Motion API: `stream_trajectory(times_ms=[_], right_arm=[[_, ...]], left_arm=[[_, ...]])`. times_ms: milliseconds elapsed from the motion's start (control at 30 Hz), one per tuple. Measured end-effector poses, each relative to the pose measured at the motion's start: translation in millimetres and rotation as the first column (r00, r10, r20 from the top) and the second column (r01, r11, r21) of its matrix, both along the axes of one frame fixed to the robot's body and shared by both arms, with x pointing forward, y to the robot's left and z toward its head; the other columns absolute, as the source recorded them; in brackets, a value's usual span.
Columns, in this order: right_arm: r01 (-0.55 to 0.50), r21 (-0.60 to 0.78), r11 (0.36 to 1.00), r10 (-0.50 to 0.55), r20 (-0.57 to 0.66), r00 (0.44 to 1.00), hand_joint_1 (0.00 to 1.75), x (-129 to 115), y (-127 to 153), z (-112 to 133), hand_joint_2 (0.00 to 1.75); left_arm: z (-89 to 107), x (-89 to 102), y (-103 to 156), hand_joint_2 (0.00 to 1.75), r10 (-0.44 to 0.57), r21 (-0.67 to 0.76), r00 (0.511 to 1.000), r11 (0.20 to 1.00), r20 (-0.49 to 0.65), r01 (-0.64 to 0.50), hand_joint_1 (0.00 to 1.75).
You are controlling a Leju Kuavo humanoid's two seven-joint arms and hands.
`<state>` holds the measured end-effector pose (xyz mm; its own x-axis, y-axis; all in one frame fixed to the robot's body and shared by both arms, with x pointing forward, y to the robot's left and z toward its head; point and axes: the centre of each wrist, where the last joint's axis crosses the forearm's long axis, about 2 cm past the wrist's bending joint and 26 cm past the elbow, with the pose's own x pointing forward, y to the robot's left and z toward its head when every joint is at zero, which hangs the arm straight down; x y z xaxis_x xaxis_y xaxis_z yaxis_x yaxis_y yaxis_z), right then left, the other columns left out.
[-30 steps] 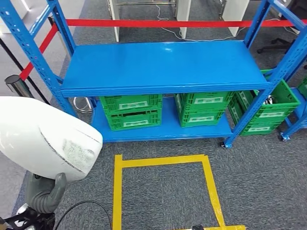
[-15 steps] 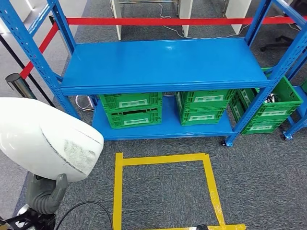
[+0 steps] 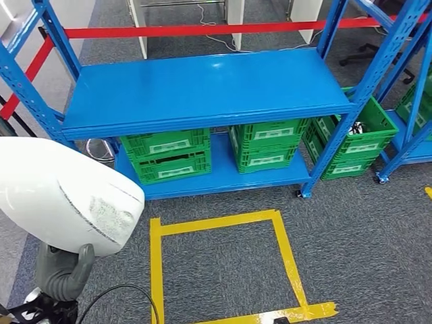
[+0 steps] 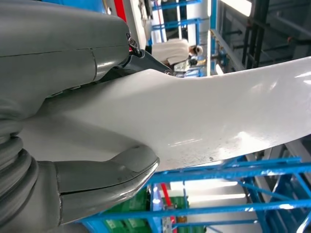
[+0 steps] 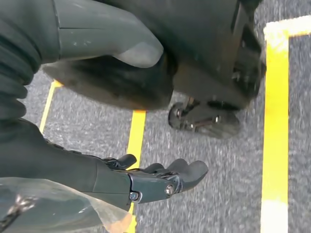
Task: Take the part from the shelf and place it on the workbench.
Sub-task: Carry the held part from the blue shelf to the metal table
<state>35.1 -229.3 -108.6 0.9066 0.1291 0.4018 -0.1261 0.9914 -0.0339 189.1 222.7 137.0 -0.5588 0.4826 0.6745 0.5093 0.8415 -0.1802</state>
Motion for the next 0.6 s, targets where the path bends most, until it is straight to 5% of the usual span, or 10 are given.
stream_trajectory(times_ms=[600], right_arm=[[-0.004, -0.008, 1.0, 0.004, -0.005, 1.0, 0.0, -0.1, 2.7, 0.4, 1.75]], left_arm=[[-1.2, -1.3, 0.2, 1.75, 0.007, 0.001, 1.0, 1.0, -0.007, -0.007, 1.75]])
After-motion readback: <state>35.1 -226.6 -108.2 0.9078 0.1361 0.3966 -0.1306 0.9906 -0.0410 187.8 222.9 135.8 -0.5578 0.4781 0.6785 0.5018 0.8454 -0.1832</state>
